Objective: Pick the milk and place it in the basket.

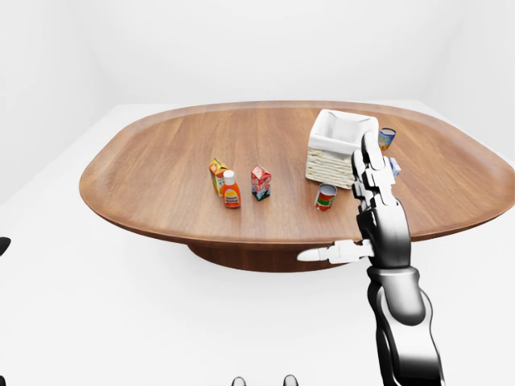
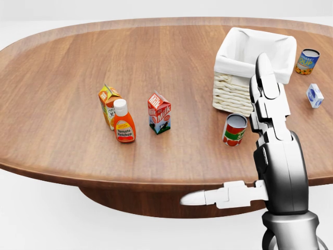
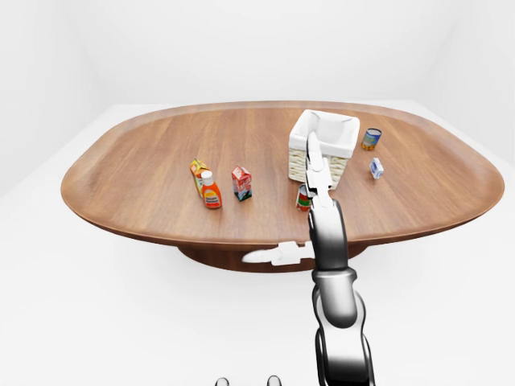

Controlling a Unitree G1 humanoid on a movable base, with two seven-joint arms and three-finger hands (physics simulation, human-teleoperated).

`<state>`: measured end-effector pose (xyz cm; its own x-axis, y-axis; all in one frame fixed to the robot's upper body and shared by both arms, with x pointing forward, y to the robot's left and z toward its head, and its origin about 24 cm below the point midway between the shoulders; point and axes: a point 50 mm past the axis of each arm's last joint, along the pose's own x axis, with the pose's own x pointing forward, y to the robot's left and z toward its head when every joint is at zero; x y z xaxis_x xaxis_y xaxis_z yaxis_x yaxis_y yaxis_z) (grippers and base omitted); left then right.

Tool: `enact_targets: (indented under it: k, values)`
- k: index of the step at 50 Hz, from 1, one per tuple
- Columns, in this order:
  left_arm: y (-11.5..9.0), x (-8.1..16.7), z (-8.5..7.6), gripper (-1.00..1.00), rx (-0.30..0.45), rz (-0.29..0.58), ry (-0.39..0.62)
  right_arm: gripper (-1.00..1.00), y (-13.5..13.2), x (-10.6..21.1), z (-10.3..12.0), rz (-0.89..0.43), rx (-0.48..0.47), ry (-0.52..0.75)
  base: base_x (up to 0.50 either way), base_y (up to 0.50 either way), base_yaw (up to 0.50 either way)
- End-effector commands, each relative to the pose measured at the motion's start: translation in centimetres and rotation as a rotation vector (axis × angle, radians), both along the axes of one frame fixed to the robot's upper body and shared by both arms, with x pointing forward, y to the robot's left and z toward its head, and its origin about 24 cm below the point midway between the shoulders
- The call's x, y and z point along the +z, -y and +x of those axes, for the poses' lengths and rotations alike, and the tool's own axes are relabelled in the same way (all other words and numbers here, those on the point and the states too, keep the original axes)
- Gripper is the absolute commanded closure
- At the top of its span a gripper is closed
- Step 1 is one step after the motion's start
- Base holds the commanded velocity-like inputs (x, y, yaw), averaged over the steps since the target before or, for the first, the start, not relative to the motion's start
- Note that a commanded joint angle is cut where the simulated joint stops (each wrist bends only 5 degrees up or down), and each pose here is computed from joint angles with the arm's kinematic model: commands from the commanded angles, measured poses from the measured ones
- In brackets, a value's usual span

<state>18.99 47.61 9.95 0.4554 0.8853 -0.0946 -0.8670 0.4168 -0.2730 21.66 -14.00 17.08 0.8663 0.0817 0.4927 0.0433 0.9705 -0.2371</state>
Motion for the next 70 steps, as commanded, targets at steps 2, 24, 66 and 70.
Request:
enact_targets:
  k: [2, 24, 66, 70]
  values:
    - [0.03, -0.04, 0.02, -1.00, 0.000, -0.001, 0.000, -1.00, -0.06, -0.02, 0.19, 0.002, -0.005, 0.000, 0.00, 0.00, 0.00]
    - [0.01, -0.01, -0.01, -1.00, 0.003, 0.000, -0.002, -1.00, -0.26, 0.16, -0.06, -0.002, 0.018, 0.007, 0.38, -0.03, 0.00]
    - [0.04, -0.04, 0.04, -1.00, -0.002, -0.003, 0.003, -1.00, -0.44, 0.30, -0.23, -0.012, 0.020, 0.014, 0.50, -0.02, 0.00]
    - [0.04, -0.04, 0.04, -1.00, -0.002, -0.003, 0.003, -1.00, -0.30, 0.25, 0.00, -0.008, 0.003, 0.013, 0.49, -0.03, 0.00]
